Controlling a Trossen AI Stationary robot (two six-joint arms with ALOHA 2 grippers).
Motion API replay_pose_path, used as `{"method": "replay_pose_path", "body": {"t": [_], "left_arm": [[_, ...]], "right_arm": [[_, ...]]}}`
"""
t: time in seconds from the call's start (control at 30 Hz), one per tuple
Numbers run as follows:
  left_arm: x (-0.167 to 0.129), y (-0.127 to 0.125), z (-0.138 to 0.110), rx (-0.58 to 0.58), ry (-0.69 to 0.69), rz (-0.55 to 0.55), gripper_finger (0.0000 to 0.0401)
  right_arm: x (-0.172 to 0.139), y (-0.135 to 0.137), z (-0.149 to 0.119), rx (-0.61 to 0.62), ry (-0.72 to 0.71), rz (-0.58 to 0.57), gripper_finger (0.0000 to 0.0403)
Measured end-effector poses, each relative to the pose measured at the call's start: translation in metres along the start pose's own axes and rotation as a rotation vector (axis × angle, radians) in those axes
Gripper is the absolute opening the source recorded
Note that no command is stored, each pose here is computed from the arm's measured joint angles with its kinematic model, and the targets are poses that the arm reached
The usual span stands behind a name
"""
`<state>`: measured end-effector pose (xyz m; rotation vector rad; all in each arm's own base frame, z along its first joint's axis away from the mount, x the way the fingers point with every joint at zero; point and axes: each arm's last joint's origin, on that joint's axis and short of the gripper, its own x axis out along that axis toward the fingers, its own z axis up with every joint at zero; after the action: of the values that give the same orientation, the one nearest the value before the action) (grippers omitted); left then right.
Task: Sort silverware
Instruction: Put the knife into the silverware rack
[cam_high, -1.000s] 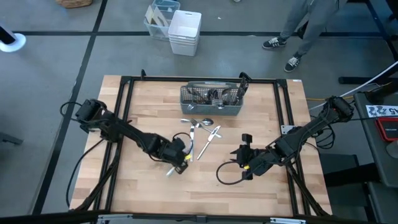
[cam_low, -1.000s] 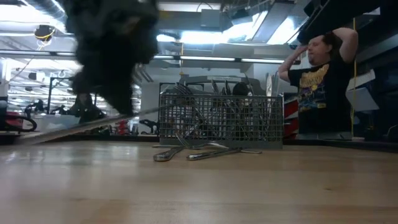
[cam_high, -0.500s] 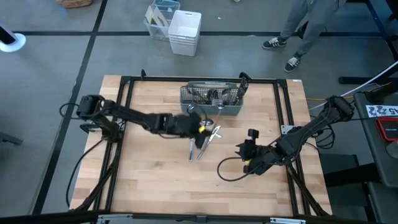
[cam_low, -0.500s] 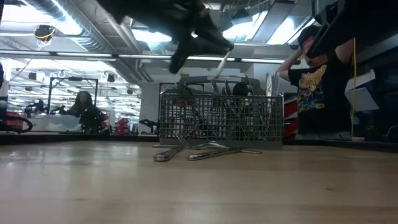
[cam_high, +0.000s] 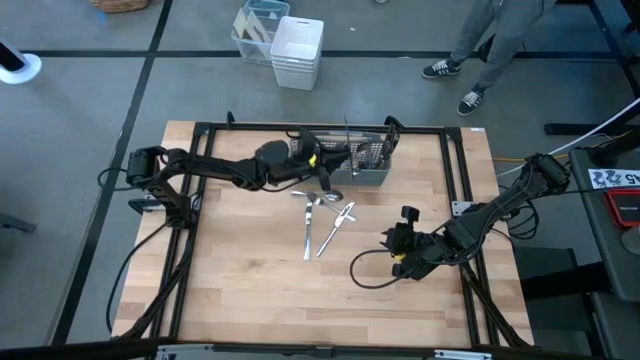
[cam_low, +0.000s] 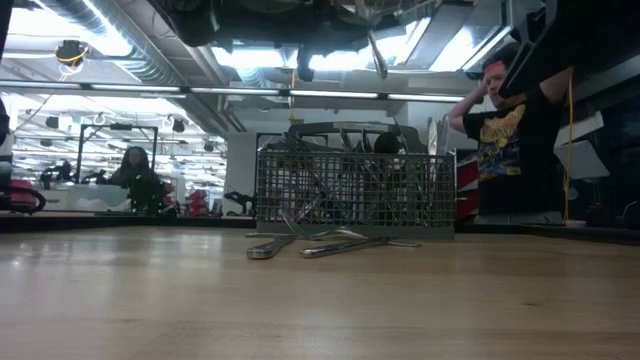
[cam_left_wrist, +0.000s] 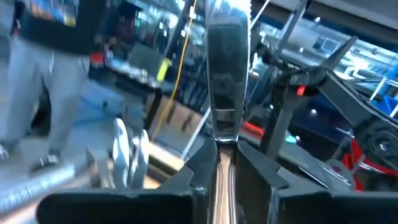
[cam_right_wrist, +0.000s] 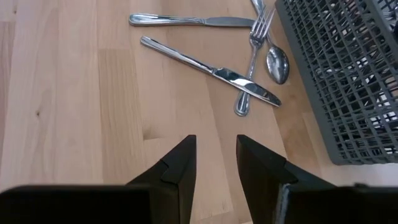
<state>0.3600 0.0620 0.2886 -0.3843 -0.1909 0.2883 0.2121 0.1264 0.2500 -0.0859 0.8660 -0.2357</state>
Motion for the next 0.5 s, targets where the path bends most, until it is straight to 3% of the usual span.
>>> {"method": "replay_pose_path", "body": {"t": [0.17,0.5], "left_arm": [[0.009,0.007,0.004,0.079,-0.094,-0.007,0.0043],[0.063,0.006,-0.011,0.356,-0.102,0.005,0.0043]], "right_arm": [[0.0,0.0,0.0,-0.02,-0.001,0.002,0.0115],[0.0,0.002,0.004,0.006,-0.036,0.023,0.0115]]}}
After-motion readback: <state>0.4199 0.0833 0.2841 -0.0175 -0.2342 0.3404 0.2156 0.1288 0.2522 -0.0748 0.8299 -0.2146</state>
